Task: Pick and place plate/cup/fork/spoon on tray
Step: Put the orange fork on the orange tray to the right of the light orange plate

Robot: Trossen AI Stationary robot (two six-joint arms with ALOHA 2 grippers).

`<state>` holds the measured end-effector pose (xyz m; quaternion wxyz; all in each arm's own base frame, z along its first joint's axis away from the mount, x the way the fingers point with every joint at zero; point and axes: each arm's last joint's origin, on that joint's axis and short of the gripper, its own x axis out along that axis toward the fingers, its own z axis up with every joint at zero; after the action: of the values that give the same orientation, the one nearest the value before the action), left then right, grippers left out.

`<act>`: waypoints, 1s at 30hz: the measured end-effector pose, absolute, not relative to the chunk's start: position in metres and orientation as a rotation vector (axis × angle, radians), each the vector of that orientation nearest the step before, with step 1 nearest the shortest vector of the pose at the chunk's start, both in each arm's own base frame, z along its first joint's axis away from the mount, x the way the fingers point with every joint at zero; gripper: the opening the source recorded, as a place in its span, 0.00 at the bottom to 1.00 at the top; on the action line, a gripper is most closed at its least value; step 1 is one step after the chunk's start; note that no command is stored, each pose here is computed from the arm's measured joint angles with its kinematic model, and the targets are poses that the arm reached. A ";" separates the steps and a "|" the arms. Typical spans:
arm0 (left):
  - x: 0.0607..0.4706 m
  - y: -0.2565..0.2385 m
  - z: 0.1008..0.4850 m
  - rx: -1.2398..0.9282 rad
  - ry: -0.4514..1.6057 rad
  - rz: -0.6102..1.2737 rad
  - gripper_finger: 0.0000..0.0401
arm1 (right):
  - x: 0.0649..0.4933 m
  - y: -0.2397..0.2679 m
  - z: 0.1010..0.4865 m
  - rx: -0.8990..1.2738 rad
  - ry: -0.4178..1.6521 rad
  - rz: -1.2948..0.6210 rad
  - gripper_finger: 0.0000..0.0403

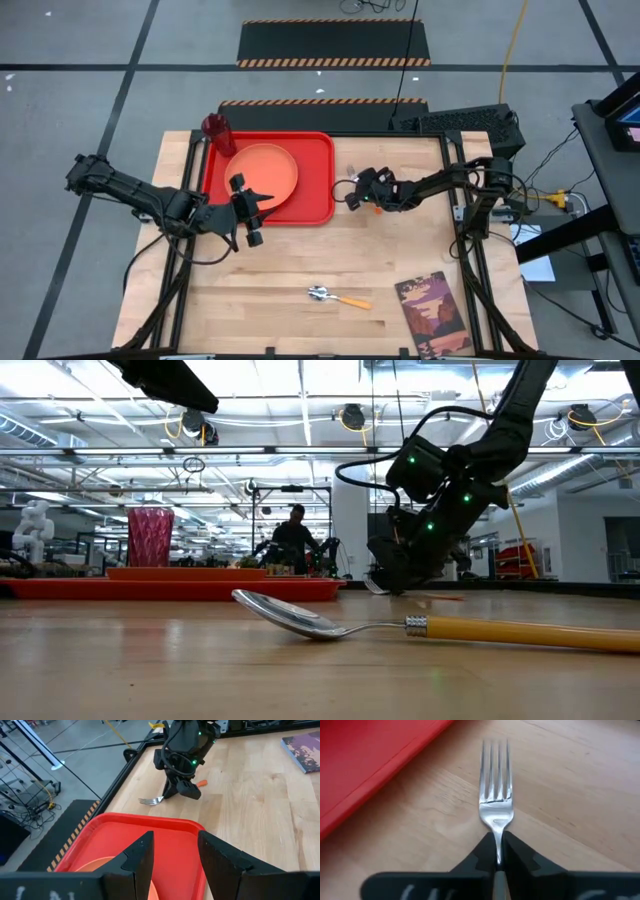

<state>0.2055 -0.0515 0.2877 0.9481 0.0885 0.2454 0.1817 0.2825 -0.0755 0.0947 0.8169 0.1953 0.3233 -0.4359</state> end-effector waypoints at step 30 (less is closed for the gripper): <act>0.205 -0.051 0.289 0.204 0.495 0.362 0.39 | 0.381 -0.017 0.190 0.388 0.015 -0.780 0.01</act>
<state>0.2055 -0.0514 0.2889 0.9482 0.1003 0.2432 0.1780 0.3808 -0.0167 0.1903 0.9066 0.1879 0.0072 -0.3776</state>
